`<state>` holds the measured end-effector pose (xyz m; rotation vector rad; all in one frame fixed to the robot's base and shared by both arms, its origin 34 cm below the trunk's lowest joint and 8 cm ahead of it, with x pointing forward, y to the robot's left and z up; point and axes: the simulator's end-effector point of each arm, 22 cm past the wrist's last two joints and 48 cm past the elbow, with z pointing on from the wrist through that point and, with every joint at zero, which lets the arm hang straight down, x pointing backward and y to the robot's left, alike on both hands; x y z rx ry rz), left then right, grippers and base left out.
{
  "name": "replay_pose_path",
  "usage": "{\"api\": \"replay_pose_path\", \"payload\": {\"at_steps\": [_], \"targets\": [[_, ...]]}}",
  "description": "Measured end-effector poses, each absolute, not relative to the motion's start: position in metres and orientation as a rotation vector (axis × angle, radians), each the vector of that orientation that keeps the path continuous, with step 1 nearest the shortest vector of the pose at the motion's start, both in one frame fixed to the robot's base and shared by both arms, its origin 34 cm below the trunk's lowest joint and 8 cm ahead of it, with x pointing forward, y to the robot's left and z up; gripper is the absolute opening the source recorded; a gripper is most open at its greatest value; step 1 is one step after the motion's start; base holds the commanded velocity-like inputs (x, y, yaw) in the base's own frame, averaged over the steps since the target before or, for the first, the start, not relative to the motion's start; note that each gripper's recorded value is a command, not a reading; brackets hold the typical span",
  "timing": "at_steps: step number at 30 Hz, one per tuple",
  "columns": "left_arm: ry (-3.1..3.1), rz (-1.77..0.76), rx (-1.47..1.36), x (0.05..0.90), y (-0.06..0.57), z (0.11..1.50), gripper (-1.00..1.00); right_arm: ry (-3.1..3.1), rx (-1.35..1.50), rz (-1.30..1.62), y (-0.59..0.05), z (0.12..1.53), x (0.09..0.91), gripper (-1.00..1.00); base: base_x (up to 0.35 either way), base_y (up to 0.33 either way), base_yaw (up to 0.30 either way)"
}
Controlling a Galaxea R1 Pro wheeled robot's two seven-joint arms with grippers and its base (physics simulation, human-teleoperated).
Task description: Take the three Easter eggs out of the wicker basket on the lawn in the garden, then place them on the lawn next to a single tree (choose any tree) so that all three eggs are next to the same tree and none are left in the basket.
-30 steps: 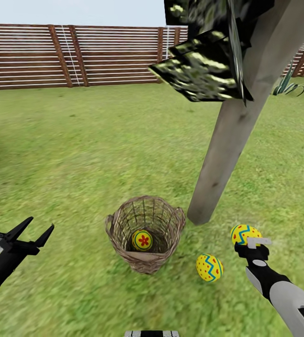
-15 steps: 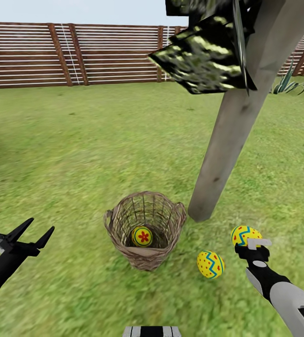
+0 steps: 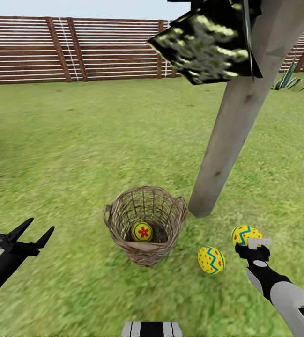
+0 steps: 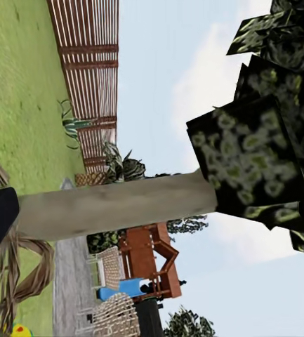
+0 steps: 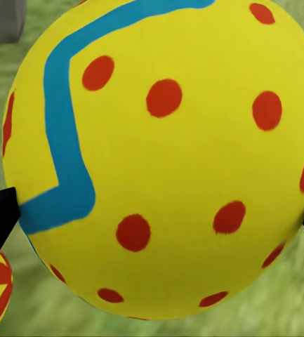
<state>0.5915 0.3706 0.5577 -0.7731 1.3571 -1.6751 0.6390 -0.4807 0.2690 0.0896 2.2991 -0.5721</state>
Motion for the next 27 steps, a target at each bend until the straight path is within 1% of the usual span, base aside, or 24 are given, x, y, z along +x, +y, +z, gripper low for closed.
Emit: {"api": "replay_pose_path", "payload": {"at_steps": [27], "targets": [[1.425, -1.667, -0.852, 0.594, 0.366, 0.509, 1.00, 2.375, 0.056, -0.584, -0.480, 0.222, 0.620, -1.00, 0.004, -0.004, 0.000]]}}
